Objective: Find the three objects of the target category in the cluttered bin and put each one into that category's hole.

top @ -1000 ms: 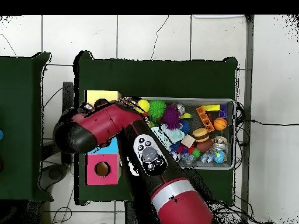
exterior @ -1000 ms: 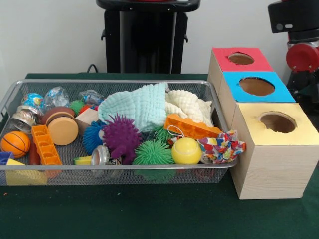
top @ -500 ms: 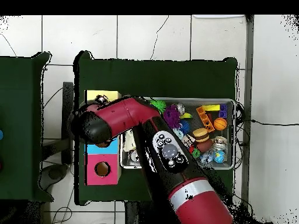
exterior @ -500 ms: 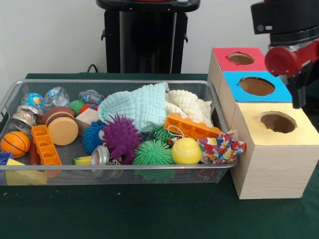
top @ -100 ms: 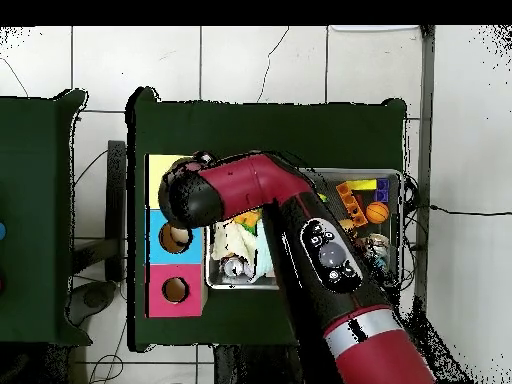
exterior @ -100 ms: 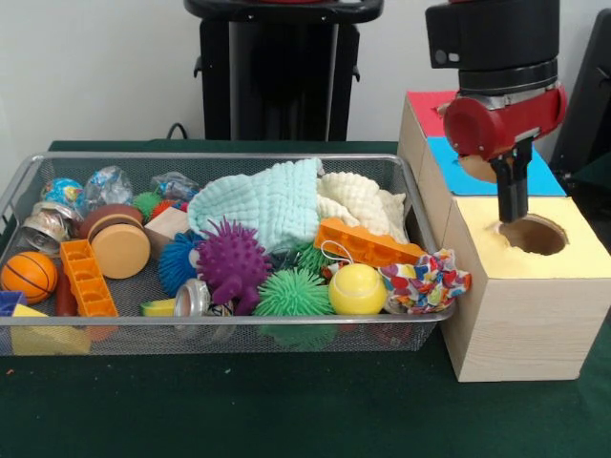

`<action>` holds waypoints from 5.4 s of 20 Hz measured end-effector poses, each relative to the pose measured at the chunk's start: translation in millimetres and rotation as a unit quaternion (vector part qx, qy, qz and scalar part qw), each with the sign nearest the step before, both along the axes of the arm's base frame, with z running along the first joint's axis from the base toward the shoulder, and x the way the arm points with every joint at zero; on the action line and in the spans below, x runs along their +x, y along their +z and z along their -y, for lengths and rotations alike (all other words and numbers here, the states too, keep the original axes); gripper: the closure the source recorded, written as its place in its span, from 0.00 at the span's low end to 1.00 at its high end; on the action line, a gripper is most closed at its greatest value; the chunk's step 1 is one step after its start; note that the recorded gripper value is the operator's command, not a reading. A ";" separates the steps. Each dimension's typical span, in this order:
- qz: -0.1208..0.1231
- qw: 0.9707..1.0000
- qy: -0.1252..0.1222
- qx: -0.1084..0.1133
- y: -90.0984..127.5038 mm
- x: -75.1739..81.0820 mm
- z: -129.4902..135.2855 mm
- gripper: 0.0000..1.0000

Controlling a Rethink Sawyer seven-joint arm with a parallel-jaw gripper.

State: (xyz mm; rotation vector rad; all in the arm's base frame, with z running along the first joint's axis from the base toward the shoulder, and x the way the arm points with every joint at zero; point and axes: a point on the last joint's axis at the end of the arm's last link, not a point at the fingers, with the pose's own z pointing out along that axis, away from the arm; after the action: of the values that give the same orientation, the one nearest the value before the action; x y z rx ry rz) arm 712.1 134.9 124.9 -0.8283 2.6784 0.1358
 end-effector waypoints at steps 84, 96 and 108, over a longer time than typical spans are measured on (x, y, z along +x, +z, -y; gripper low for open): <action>0.036 0.999 0.008 -0.017 -79.2 -10.1 59.4 0.00; -0.002 0.998 0.030 -0.055 -104.2 -52.9 62.8 0.00; -0.019 0.997 0.027 -0.065 -113.0 -68.0 73.8 0.00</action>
State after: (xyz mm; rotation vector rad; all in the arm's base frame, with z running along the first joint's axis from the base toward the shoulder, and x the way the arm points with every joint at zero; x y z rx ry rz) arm 644.1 61.1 11.9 -0.9479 2.7239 -0.0110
